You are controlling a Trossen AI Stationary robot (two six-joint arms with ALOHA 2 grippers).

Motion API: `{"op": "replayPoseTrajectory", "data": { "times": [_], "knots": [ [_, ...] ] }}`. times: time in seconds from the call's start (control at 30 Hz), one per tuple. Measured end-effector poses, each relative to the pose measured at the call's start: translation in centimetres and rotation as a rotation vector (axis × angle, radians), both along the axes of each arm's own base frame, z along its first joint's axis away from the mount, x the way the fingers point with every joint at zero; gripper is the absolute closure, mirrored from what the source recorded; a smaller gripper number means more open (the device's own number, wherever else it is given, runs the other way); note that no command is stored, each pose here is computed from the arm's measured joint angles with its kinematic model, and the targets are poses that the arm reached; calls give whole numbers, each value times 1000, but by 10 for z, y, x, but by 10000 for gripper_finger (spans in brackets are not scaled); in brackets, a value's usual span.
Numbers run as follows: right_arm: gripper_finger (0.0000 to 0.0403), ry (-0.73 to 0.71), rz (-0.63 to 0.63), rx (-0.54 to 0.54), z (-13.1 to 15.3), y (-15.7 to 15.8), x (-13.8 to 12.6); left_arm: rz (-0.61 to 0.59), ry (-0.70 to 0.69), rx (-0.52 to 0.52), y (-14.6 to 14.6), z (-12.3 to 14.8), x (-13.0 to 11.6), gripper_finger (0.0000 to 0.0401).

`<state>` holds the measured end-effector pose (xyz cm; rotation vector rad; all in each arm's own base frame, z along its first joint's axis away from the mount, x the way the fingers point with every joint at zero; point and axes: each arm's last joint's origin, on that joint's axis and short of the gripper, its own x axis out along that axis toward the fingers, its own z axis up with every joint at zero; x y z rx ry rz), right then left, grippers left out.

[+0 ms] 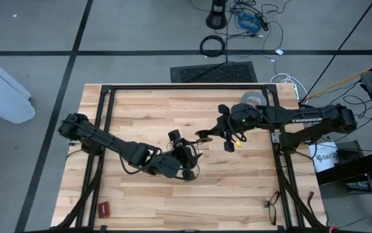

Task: Coil cords
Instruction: Coil the black wire onto the spool

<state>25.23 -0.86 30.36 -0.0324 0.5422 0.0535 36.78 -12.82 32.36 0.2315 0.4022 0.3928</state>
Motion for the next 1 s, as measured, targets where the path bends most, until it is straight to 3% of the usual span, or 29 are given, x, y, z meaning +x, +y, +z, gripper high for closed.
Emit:
{"op": "replayPoseTrajectory", "data": {
  "times": [0.47, 0.67, 0.8, 1.0],
  "knots": [
    [403, -19, 35, -6, 5, 8, -4, -68, -11, -76, 16, 1, 9, 278],
    [403, -18, 46, -10, 4, 10, -4, -81, -9, -84, 17, 1, 9, 293],
    [403, -2, 46, -9, 3, 10, -5, -117, -42, -85, 6, 16, -1, 297],
    [403, 3, 47, -12, 3, 10, -5, -53, -22, -40, 6, 22, -13, 297]
  ]
}}
